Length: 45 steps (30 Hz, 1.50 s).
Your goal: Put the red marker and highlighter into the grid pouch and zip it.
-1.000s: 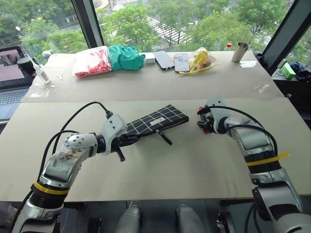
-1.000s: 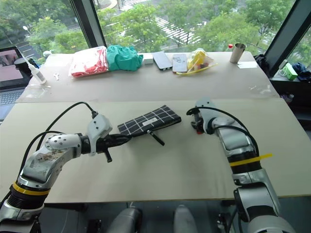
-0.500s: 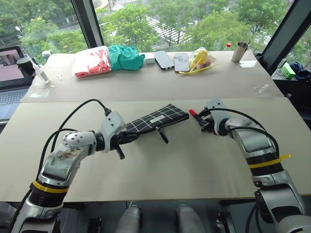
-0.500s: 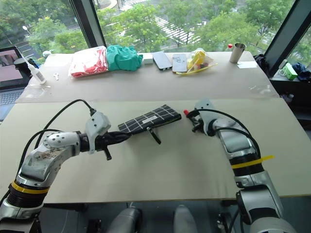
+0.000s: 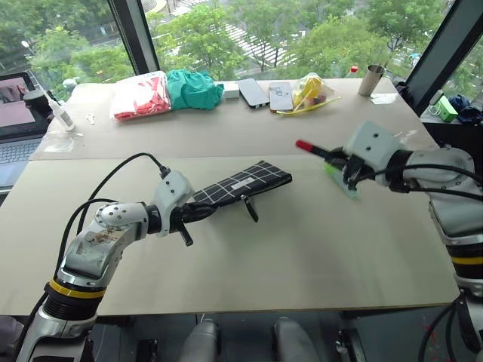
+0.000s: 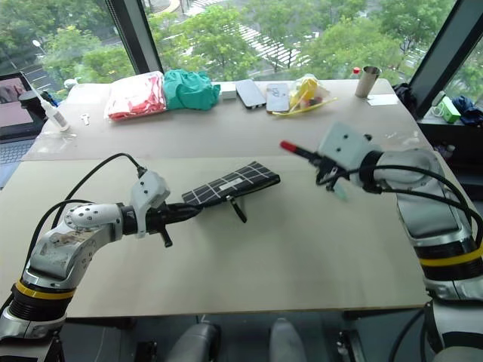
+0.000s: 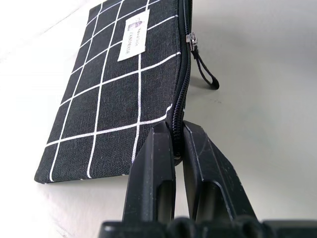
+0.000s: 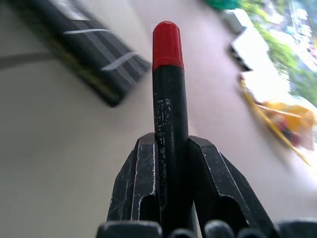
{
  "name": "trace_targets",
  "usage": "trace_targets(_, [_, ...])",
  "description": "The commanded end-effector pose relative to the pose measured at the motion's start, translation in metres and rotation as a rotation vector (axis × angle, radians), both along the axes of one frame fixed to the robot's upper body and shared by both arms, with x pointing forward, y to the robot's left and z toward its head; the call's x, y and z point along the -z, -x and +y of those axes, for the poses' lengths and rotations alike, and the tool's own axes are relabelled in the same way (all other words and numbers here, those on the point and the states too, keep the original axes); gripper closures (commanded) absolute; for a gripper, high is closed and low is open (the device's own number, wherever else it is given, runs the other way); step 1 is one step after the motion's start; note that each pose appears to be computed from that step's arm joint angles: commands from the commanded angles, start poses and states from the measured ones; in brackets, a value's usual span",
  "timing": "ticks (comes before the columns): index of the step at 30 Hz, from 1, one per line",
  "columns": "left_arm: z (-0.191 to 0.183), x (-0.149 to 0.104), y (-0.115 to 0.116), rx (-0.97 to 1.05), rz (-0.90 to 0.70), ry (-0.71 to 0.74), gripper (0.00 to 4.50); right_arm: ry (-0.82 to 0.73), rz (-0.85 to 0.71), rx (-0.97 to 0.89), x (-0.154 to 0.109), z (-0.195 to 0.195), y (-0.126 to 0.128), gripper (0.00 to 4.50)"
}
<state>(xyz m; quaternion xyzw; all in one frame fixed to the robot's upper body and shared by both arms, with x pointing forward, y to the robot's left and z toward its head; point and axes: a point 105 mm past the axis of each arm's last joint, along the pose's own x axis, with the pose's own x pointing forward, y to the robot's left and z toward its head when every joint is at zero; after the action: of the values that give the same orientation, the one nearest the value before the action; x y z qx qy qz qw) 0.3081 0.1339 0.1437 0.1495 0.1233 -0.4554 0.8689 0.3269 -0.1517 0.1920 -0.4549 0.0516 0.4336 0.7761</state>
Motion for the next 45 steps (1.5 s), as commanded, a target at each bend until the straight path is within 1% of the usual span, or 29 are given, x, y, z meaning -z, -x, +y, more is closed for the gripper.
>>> trace_targets(1, [-0.004, -0.013, 0.001, 0.018, -0.040, 0.010, 4.50, 0.068, -0.098, -0.066, -0.006, 0.022, 0.004, 4.00])
trace_targets(4, [-0.005, -0.014, 0.001, 0.021, -0.040, 0.012, 4.50, 0.112, -0.129, -0.045, 0.001, 0.025, -0.003, 4.00])
trace_targets(8, [-0.006, -0.014, 0.001, 0.024, -0.039, 0.013, 4.50, 0.155, -0.144, -0.042, 0.002, 0.022, -0.005, 4.00])
trace_targets(12, [-0.007, -0.014, 0.000, 0.027, -0.040, 0.013, 4.50, 0.259, -0.181, -0.025, 0.006, 0.010, -0.011, 4.00])
trace_targets(18, [-0.009, -0.013, 0.001, 0.036, -0.035, 0.012, 4.50, 0.275, -0.206, 0.002, 0.002, 0.009, -0.018, 4.00])
trace_targets(25, [-0.010, -0.012, 0.002, 0.043, -0.035, 0.007, 4.50, 0.274, -0.202, -0.020, 0.008, 0.021, -0.018, 4.00])
trace_targets(28, [-0.011, -0.011, 0.002, 0.046, -0.033, 0.007, 4.50, 0.295, -0.219, -0.055, 0.012, 0.030, -0.017, 4.00])
trace_targets(31, [-0.011, -0.011, 0.002, 0.050, -0.032, 0.007, 4.50, 0.290, -0.231, -0.115, 0.016, 0.049, -0.013, 4.00])
trace_targets(38, [-0.013, -0.010, 0.003, 0.063, -0.030, 0.009, 4.50, 0.277, -0.317, -0.211, 0.015, 0.088, -0.015, 4.00])
trace_targets(41, [-0.014, -0.010, 0.002, 0.064, -0.031, 0.009, 4.50, 0.296, -0.366, -0.263, 0.017, 0.097, -0.015, 4.00])
trace_targets(45, [-0.015, -0.010, 0.003, 0.069, -0.032, 0.010, 4.50, 0.319, -0.480, -0.401, 0.022, 0.110, -0.009, 4.00])
